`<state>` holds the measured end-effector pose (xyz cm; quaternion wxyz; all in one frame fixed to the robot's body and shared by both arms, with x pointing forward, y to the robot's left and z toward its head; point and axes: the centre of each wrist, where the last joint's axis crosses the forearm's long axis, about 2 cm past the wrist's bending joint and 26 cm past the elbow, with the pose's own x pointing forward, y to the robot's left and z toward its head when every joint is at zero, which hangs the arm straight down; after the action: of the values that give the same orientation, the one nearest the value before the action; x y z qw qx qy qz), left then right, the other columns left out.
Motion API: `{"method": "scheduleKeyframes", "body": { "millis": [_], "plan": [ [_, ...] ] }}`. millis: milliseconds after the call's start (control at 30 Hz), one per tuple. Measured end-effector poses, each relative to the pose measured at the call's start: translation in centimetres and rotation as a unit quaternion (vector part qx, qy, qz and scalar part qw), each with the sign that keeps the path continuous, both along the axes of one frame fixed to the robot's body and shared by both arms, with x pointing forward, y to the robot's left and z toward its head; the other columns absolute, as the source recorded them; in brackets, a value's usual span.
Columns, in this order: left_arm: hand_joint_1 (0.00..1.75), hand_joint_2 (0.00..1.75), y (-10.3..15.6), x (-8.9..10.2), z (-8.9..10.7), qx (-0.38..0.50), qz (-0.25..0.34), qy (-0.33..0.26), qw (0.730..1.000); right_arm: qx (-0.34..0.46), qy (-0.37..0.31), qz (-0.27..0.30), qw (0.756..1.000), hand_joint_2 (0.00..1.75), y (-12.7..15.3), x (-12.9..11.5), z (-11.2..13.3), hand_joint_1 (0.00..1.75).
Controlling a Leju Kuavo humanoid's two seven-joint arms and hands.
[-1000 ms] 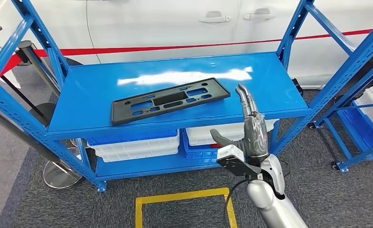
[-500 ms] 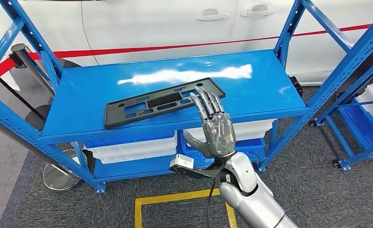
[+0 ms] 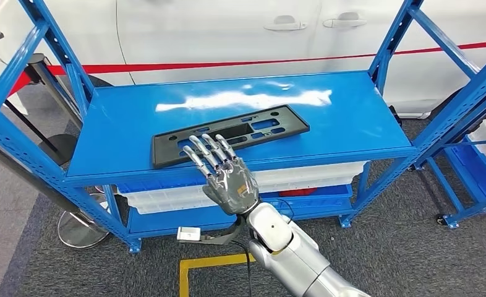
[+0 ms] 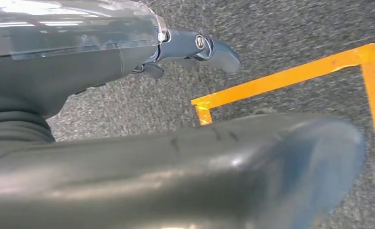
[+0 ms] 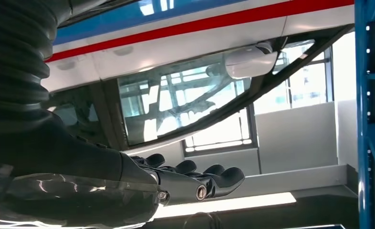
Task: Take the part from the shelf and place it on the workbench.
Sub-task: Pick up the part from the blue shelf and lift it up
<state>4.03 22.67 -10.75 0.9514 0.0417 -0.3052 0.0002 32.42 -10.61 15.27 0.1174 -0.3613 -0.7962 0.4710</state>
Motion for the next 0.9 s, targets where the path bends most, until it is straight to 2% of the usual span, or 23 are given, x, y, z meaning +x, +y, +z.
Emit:
{"method": "scheduleKeyframes", "body": {
  "millis": [333, 500, 900],
  "plan": [
    [0.00, 0.00, -0.4, 0.0, 0.0, -0.019, 0.007, -0.006, 1.000, -0.037, 0.027, 0.003, 0.999, 1.75, 2.6, 0.6, -1.4, 0.00],
    [0.00, 0.00, -0.4, -0.5, 0.0, -0.019, 0.012, -0.002, 1.000, -0.055, 0.044, -0.002, 0.997, 1.75, 2.6, 0.8, -2.3, 0.00],
    [0.00, 0.00, -0.2, -0.6, 0.0, -0.013, 0.035, 0.001, 0.999, -0.092, 0.087, -0.032, 0.991, 1.75, 1.3, 3.5, -2.9, 0.00]
  ]
}}
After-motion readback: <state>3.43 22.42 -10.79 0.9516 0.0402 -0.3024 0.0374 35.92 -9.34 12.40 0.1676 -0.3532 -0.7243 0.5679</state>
